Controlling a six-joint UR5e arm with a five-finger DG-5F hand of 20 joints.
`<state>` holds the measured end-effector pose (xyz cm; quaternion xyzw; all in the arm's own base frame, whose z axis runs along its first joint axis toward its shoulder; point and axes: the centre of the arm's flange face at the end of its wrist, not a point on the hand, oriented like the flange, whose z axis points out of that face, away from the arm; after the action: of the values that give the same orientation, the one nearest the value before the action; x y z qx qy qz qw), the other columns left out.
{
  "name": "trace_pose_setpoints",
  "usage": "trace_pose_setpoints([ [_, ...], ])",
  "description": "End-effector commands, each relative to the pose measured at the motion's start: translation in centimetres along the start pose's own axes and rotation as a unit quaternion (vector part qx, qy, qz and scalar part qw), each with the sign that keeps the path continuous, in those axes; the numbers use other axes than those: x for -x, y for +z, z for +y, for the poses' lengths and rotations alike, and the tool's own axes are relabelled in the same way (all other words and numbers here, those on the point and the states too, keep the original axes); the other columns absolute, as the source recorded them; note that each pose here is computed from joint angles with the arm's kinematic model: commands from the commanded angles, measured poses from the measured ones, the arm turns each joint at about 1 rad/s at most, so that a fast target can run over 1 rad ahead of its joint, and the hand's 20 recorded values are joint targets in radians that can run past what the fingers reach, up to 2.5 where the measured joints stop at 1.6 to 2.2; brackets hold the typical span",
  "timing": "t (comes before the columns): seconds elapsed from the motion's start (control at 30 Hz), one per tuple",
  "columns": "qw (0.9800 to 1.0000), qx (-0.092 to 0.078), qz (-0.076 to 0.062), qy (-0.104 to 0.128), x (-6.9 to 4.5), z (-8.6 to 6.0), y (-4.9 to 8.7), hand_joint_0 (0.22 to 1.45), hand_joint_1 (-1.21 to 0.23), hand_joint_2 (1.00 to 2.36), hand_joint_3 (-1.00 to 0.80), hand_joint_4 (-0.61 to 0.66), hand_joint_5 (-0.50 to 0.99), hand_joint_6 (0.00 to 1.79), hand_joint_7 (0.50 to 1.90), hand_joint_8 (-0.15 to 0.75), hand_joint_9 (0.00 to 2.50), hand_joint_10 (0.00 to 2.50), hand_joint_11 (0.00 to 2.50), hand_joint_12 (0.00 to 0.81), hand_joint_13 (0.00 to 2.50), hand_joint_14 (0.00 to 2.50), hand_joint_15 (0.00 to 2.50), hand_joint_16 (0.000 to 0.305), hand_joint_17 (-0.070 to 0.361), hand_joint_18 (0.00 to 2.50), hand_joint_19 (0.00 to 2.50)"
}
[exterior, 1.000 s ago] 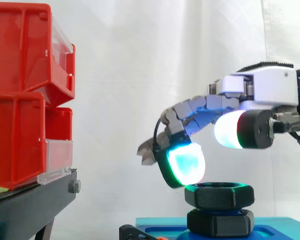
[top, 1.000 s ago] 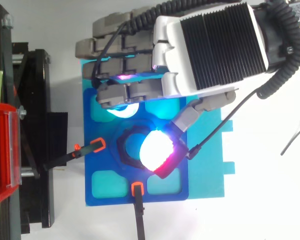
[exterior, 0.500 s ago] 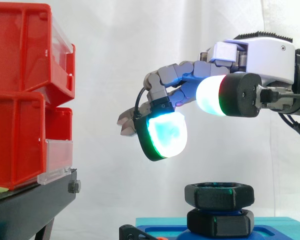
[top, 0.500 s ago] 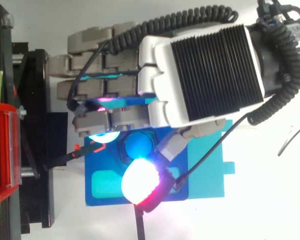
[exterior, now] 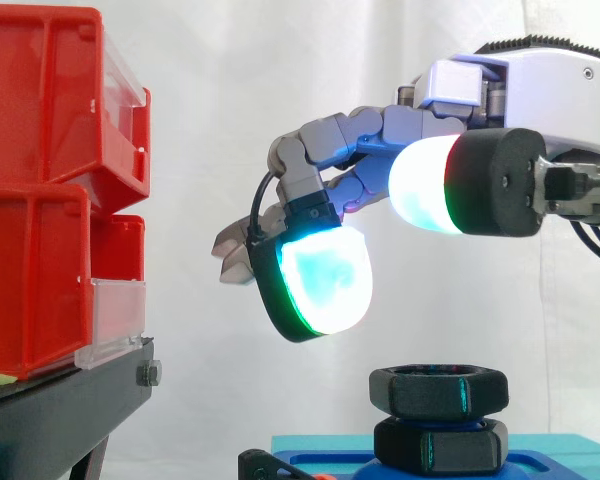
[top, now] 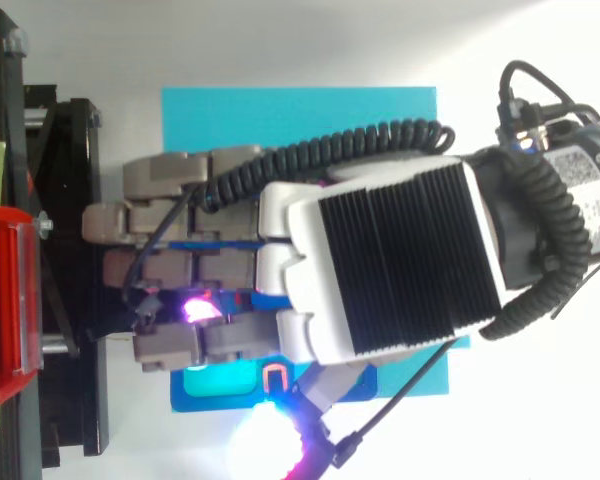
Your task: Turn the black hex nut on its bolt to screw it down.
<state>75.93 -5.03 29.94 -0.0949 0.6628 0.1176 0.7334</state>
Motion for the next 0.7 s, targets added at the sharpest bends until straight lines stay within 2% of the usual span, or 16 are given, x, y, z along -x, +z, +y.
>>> trace_pose_setpoints([
  [0.0, 1.0000, 0.000, 0.006, 0.002, -0.8, 0.7, -0.1, 0.49, -0.21, 1.00, -0.50, 0.15, -0.01, 0.50, 1.55, 0.248, 0.68, 0.00, 0.10, 0.316, 0.51, 0.00, 0.06, 0.049, 0.110, 0.40, 0.33],
  [0.07, 1.0000, 0.001, 0.005, 0.002, -1.1, 0.9, -0.1, 0.49, -0.21, 1.00, -0.50, 0.16, -0.01, 0.50, 1.55, 0.250, 0.68, 0.00, 0.10, 0.317, 0.51, 0.00, 0.06, 0.049, 0.110, 0.40, 0.32],
  [0.1, 1.0000, 0.000, -0.001, 0.000, -1.6, 1.1, -0.1, 0.49, -0.21, 1.00, -0.50, 0.15, -0.01, 0.50, 1.55, 0.250, 0.68, 0.00, 0.10, 0.317, 0.51, 0.00, 0.06, 0.049, 0.110, 0.40, 0.32],
  [0.2, 0.9999, 0.001, -0.011, -0.001, -1.9, 1.2, -0.1, 0.49, -0.21, 1.00, -0.50, 0.15, -0.01, 0.50, 1.55, 0.247, 0.68, 0.00, 0.10, 0.317, 0.51, 0.00, 0.06, 0.049, 0.110, 0.41, 0.32],
  [0.47, 1.0000, -0.005, -0.003, 0.006, -2.3, 0.6, -0.6, 0.49, -0.20, 1.00, -0.50, 0.16, -0.01, 0.50, 1.52, 0.249, 0.67, 0.00, 0.09, 0.318, 0.51, 0.00, 0.06, 0.049, 0.111, 0.41, 0.33],
  [0.5, 0.9999, -0.005, 0.007, 0.012, -4.0, 0.4, -0.5, 0.49, -0.20, 1.00, -0.50, 0.16, -0.01, 0.50, 1.52, 0.248, 0.67, 0.00, 0.09, 0.318, 0.51, 0.00, 0.06, 0.049, 0.111, 0.41, 0.33],
  [0.53, 0.9998, -0.005, 0.010, 0.014, -4.4, 0.4, -0.5, 0.49, -0.20, 1.00, -0.50, 0.16, -0.01, 0.50, 1.52, 0.248, 0.67, 0.00, 0.10, 0.318, 0.51, 0.00, 0.06, 0.049, 0.111, 0.41, 0.33],
  [0.67, 0.9997, -0.005, 0.007, 0.024, -4.5, 0.1, -0.5, 0.49, -0.20, 1.00, -0.50, 0.16, -0.01, 0.50, 1.52, 0.246, 0.67, 0.00, 0.10, 0.317, 0.51, 0.00, 0.06, 0.049, 0.111, 0.41, 0.33],
])
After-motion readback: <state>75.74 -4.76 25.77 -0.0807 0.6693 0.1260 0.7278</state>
